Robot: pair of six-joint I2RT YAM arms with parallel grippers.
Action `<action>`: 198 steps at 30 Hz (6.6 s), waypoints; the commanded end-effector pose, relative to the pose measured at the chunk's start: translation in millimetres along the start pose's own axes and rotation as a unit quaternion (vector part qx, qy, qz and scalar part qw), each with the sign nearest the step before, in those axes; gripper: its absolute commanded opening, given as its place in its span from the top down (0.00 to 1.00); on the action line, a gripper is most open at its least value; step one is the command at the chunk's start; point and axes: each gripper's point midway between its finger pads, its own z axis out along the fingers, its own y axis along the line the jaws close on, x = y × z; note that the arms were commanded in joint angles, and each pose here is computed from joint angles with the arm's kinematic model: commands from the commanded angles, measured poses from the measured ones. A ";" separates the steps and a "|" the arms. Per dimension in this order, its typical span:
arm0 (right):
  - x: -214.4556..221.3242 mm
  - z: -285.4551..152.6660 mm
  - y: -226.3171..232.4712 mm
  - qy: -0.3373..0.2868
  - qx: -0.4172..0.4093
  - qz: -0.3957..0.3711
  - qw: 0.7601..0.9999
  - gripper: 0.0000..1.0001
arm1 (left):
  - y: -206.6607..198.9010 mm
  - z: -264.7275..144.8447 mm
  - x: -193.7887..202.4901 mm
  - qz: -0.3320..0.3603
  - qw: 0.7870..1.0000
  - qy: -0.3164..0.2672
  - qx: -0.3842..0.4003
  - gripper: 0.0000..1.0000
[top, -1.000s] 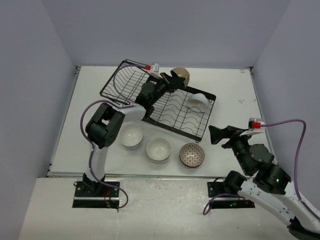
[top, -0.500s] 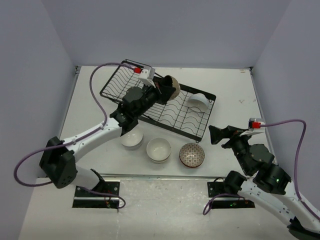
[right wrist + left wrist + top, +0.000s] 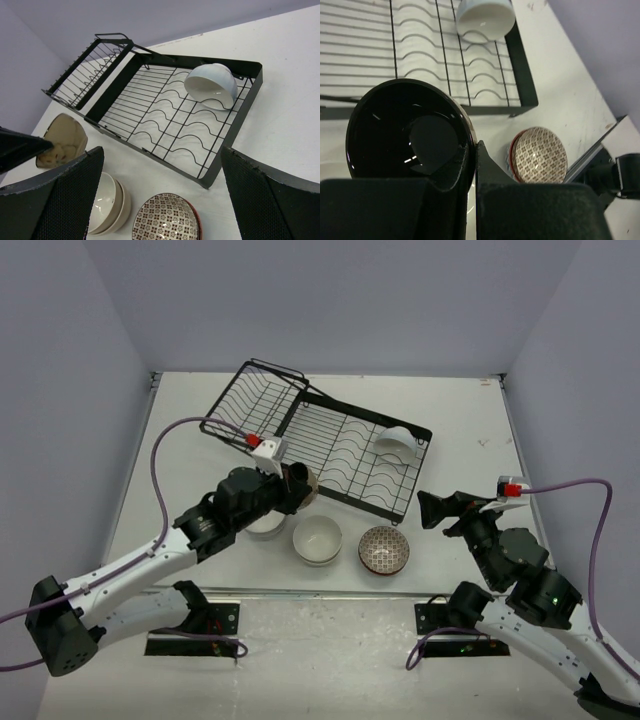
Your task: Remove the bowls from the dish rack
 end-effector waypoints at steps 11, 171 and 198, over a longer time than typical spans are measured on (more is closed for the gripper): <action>-0.6 1.8 1.0 0.002 0.002 -0.008 1.000 0.01 | -57.5 -19.0 14.2 0.133 0.989 0.069 -0.010 1.00; 83.2 275.1 -43.5 -0.104 0.039 0.330 0.938 1.00 | 130.5 -103.7 -46.7 0.061 0.960 -0.048 -0.268 0.00; 68.8 263.3 25.3 0.001 -0.213 0.245 0.946 1.00 | 134.2 -107.4 -50.1 0.056 0.957 -0.056 -0.279 0.00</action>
